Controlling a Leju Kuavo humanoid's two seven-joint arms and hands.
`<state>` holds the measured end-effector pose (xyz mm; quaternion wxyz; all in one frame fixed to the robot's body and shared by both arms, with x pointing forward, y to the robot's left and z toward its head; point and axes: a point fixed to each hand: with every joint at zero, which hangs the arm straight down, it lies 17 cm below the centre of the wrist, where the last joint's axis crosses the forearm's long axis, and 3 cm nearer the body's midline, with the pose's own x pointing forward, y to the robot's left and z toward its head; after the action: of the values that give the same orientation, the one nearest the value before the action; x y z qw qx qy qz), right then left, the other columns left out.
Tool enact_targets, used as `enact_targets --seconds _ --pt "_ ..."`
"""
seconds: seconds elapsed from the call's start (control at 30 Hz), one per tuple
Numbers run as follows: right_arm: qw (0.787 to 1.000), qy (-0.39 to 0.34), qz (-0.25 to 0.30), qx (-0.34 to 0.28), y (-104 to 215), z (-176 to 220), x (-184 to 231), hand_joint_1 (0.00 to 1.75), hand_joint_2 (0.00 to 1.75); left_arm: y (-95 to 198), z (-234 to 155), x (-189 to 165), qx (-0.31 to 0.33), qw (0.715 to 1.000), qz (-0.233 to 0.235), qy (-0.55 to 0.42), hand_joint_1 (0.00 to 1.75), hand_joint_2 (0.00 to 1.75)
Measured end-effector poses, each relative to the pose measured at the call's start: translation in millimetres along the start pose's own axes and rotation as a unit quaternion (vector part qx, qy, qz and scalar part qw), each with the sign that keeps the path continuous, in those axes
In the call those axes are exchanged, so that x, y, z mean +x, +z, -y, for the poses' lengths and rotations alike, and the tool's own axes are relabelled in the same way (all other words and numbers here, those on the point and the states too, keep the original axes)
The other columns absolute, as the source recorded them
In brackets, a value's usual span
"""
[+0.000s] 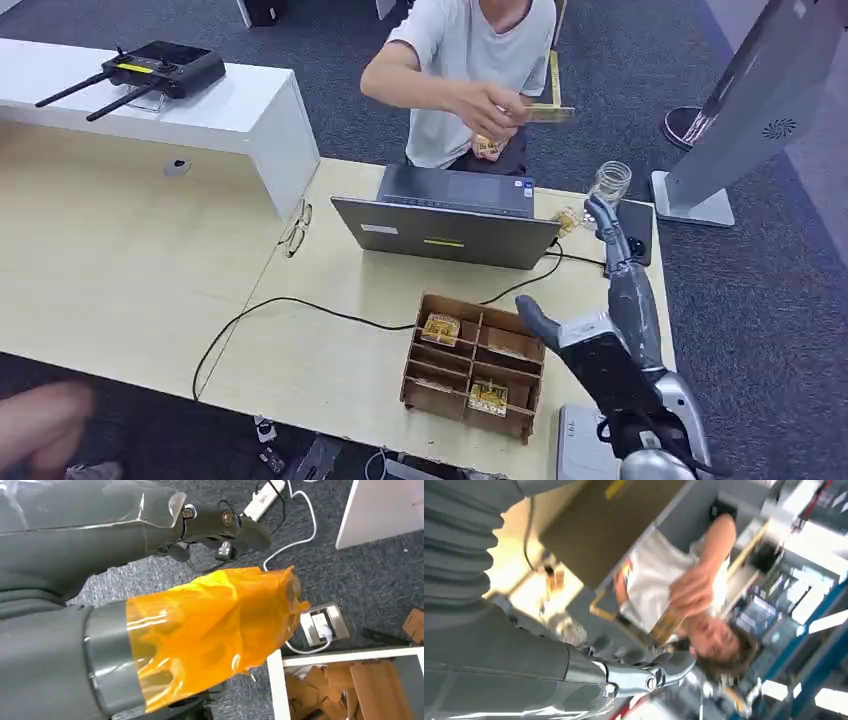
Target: Pass the card to the sensor for recognition and then transmit it.
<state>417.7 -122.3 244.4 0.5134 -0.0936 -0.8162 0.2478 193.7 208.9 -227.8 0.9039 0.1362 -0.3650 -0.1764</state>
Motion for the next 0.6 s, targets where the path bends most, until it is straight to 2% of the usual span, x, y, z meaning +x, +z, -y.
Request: enact_targets --seconds 0.17,0.27,0.6 --pt "0.997 -0.004 -0.018 0.075 33 0 -12 0.0 0.0 1 -13 -9 0.031 0.999 -0.01 0.02 0.0 0.0" --pt "0.994 0.003 -0.011 0.107 49 6 -10 0.0 0.0 2 -18 -14 0.042 0.999 -0.016 0.029 0.0 0.0" --pt "0.988 -0.028 0.053 0.145 63 7 34 0.0 0.0 1 -27 -19 0.06 0.997 -0.025 0.038 0.0 0.0"
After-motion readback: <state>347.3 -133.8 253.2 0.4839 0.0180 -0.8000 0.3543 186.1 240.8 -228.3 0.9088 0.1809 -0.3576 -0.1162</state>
